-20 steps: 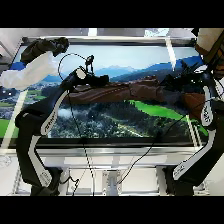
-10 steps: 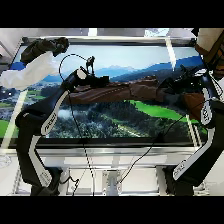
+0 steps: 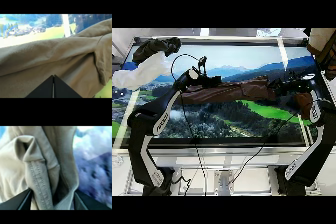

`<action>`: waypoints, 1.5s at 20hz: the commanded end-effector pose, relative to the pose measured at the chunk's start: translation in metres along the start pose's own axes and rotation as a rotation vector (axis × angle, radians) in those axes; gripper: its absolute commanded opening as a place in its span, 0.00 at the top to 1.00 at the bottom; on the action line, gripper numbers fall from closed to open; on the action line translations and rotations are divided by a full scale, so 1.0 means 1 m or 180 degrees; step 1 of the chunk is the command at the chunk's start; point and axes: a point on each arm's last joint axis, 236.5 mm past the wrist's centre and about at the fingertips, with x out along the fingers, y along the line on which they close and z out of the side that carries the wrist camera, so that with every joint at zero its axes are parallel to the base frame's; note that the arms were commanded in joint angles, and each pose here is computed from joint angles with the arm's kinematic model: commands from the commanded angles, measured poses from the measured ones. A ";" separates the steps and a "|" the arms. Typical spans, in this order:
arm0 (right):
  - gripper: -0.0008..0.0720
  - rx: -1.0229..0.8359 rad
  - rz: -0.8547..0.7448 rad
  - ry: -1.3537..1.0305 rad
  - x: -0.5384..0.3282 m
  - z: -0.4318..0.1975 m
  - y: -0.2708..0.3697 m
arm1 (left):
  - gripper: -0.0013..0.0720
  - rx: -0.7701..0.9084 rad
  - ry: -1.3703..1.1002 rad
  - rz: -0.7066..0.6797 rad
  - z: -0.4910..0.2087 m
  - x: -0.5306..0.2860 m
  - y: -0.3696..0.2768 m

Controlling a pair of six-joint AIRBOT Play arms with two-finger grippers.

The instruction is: Fold the shirts.

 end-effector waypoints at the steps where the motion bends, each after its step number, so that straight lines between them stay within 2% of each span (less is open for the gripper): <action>1: 0.20 0.0047 0.0168 -0.0009 0.006 0.001 0.005 | 0.97 0.0004 -0.0003 -0.0001 0.000 0.000 0.000; 4: 0.20 0.0010 0.0342 -0.0277 -0.005 0.021 0.011 | 0.97 0.0002 0.0001 -0.0003 0.000 0.000 0.000; 9: 0.21 0.0268 0.0667 -0.0673 -0.045 0.050 0.005 | 0.96 -0.0004 0.0005 -0.0011 0.000 0.000 -0.001; 17: 0.21 0.0147 0.0392 -0.0427 -0.035 0.032 -0.012 | 0.97 -0.0003 0.0001 -0.0011 0.000 0.000 -0.001; 30: 0.21 -0.0233 0.0387 0.0000 0.028 -0.001 0.036 | 0.97 0.0042 0.0024 -0.0031 -0.004 0.003 -0.008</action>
